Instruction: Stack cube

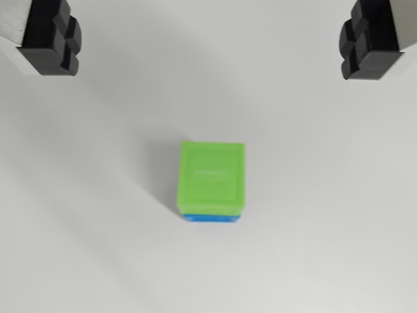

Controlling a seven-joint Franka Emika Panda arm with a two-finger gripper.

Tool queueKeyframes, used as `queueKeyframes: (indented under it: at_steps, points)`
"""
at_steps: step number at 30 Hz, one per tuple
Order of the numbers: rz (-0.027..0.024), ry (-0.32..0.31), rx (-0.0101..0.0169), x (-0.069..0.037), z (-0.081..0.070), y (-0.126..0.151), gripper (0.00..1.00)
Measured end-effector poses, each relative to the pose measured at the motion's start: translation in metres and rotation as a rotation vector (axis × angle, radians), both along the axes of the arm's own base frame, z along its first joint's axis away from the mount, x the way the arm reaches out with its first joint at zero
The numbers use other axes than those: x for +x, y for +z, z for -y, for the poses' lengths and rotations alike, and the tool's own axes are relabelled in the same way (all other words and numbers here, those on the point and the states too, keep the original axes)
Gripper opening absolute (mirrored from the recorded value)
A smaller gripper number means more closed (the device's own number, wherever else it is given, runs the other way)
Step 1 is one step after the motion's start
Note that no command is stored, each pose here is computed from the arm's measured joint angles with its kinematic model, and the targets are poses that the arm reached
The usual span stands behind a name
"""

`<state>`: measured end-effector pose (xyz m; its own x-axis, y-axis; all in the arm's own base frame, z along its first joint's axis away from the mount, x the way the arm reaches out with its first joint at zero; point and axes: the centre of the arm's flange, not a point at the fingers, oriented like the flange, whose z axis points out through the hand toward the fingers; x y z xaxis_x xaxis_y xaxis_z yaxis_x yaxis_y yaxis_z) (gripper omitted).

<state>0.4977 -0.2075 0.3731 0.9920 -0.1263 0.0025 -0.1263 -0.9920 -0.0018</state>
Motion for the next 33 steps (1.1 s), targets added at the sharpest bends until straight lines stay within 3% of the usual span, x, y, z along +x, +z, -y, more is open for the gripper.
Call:
queueKeyframes:
  at_steps: [17, 21, 33]
  points:
    - [0.0026, -0.002, 0.0016, 0.000, 0.001, 0.062, 1.00]
    - [0.0008, -0.002, 0.0018, 0.000, 0.001, 0.071, 1.00]
    - [0.0018, -0.003, 0.0019, 0.000, 0.002, 0.092, 1.00]
